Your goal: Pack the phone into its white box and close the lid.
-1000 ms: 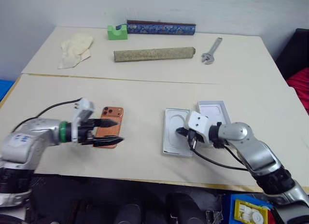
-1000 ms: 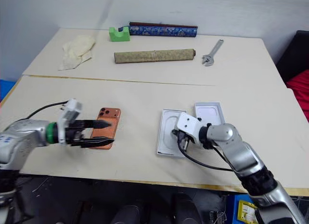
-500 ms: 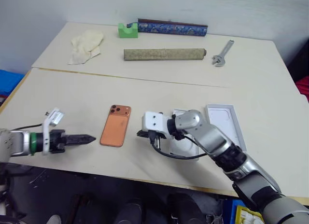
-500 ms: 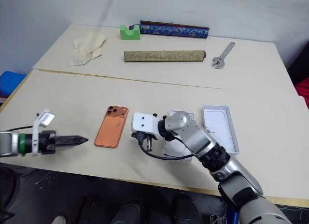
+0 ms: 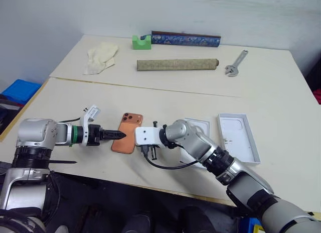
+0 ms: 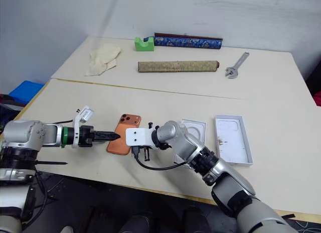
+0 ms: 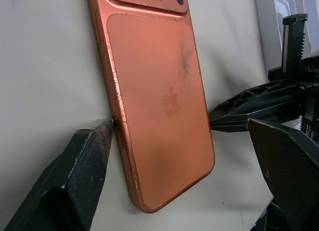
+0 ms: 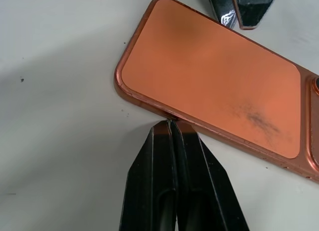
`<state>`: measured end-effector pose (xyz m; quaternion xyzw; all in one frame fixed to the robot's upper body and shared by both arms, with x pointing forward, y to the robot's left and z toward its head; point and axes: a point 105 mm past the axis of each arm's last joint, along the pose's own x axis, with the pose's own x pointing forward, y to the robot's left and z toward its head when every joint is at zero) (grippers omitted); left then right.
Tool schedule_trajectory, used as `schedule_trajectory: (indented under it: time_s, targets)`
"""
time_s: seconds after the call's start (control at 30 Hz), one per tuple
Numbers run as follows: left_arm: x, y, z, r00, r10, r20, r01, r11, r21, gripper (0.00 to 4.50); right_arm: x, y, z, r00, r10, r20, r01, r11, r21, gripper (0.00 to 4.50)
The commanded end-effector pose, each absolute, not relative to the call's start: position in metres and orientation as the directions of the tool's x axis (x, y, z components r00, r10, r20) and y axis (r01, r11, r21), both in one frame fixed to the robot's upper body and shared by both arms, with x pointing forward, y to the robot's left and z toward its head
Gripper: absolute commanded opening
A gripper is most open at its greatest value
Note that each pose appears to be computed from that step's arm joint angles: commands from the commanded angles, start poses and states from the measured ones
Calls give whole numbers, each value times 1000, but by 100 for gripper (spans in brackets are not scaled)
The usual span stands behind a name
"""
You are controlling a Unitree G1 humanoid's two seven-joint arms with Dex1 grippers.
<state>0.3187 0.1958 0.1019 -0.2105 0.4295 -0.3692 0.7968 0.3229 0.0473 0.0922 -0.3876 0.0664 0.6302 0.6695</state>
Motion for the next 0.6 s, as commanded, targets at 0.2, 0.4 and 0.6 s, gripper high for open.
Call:
schedule_trajectory:
  time_s: [0.2,0.4,0.6]
  targets:
    - [303,168,83,247,-874,-418,273,477,-836,450,330,38,99,248,807,-536,-907,-1,-422,5]
    - [304,184,99,290,-870,-400,273,475,-837,332,326,26,115,260,847,-463,-904,45,-425,0]
    - [302,186,110,293,-891,-346,288,428,-857,137,315,7,145,270,901,-340,-909,122,-397,0]
